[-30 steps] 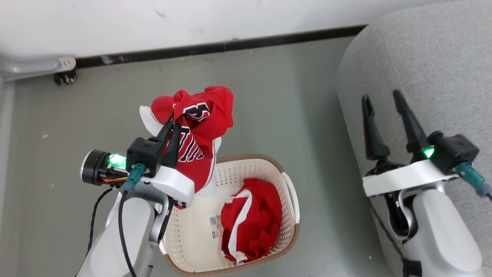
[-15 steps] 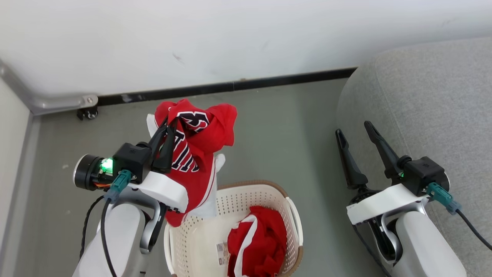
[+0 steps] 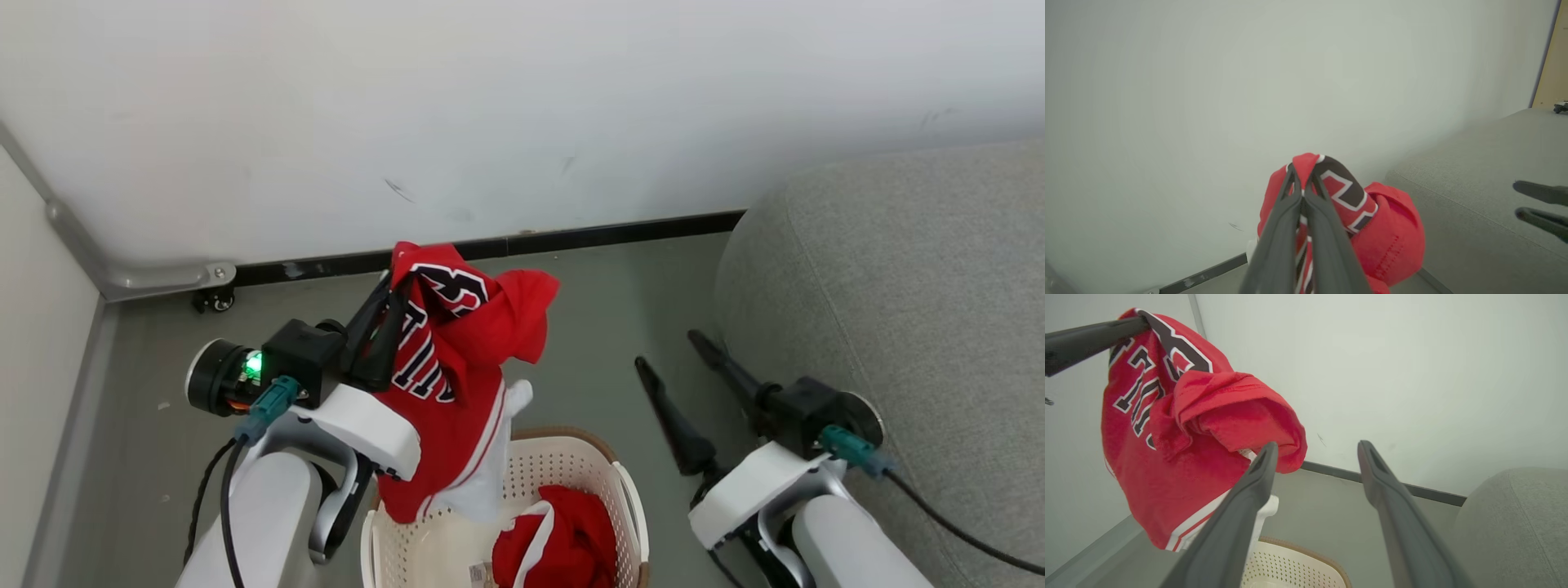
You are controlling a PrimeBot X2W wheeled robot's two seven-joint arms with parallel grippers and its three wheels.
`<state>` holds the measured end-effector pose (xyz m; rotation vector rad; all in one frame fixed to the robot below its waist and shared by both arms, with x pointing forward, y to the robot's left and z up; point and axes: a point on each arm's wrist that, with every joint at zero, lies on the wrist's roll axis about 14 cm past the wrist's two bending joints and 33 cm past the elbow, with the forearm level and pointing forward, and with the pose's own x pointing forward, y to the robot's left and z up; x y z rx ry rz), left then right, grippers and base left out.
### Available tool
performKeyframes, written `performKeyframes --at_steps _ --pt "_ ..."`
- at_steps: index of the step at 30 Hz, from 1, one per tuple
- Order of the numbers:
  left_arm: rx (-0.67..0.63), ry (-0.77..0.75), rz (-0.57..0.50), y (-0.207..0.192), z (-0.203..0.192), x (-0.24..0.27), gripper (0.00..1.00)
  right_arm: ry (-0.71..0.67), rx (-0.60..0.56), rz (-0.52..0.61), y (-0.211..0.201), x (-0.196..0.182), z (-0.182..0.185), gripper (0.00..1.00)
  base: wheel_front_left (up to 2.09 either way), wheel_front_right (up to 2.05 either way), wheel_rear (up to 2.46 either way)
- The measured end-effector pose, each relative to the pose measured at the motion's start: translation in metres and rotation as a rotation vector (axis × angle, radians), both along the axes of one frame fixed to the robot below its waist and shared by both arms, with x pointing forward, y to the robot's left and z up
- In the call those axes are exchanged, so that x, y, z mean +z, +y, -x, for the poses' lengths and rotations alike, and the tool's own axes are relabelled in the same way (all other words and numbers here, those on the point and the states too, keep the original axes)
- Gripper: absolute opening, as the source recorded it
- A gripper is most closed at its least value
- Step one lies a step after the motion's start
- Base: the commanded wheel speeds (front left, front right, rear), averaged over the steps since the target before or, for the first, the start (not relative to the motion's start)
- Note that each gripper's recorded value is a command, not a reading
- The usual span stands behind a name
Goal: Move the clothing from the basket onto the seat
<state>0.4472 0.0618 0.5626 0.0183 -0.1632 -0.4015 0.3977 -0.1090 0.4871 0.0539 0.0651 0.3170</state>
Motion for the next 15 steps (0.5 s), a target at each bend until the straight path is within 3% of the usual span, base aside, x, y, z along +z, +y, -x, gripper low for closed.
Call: performKeyframes --at_steps 15 --pt "-0.067 0.011 0.001 -0.019 0.023 0.014 0.0 0.081 0.216 0.126 0.035 -0.013 0.033 1.0 0.0 0.0 0.0"
